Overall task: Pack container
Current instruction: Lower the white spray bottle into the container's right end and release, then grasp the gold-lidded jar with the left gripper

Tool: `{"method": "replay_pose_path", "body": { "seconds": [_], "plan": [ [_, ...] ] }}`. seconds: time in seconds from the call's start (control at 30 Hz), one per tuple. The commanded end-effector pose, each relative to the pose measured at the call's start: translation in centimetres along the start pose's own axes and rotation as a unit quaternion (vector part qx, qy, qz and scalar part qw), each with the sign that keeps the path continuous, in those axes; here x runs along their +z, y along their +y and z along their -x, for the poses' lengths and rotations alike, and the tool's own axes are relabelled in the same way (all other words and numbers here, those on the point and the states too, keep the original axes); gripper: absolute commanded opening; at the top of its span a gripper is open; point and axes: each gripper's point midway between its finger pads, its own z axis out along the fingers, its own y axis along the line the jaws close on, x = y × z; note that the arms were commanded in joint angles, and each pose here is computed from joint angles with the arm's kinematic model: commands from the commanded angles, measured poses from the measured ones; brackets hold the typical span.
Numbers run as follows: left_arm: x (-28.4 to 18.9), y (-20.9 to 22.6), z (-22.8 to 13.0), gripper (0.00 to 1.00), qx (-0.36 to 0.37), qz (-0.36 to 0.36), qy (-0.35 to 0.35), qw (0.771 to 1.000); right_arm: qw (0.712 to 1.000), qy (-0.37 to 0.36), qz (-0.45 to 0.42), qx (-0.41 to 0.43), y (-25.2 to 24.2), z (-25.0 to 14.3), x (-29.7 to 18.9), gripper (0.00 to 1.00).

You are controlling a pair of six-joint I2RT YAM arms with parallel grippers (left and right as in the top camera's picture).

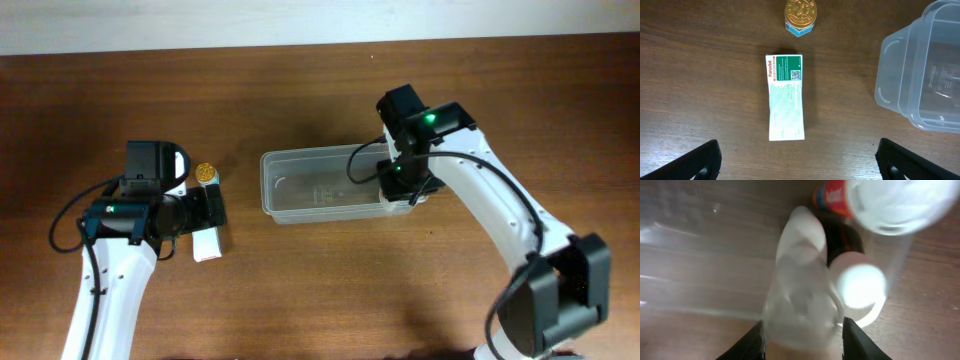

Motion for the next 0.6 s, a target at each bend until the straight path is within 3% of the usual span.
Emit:
{"method": "replay_pose_path", "body": {
  "seconds": [0.0,0.2,0.23,0.37,0.57],
  "plan": [
    [-0.4,-0.2,0.7,0.99,-0.007,-0.006,-0.008,1.0,0.99,-0.142,0.01,0.014,-0.5,2.2,-9.0,0.46],
    [-1.4,-0.5,2.5,0.99,-0.008,-0.009,-0.025,1.0,0.959,-0.252,-0.008,0.13,-7.8,1.0,-16.2,0.7],
    [-1.8,-0.8,4.0,0.99,-0.008,-0.01,-0.031,0.999,0.955,-0.243,-0.02,0.171,-10.7,-0.2,-16.4,0.72],
    [-0.4,-1.2,7.3,1.0,-0.009,-0.002,-0.017,1.0,0.96,-0.193,-0.008,0.203,-13.8,-2.3,-14.5,0.72],
    [8.0,-0.5,8.6,0.99,-0.021,0.018,0.062,0.998,0.963,-0.116,0.0,0.242,-16.2,-4.3,-9.9,0.72]
  ]
}}
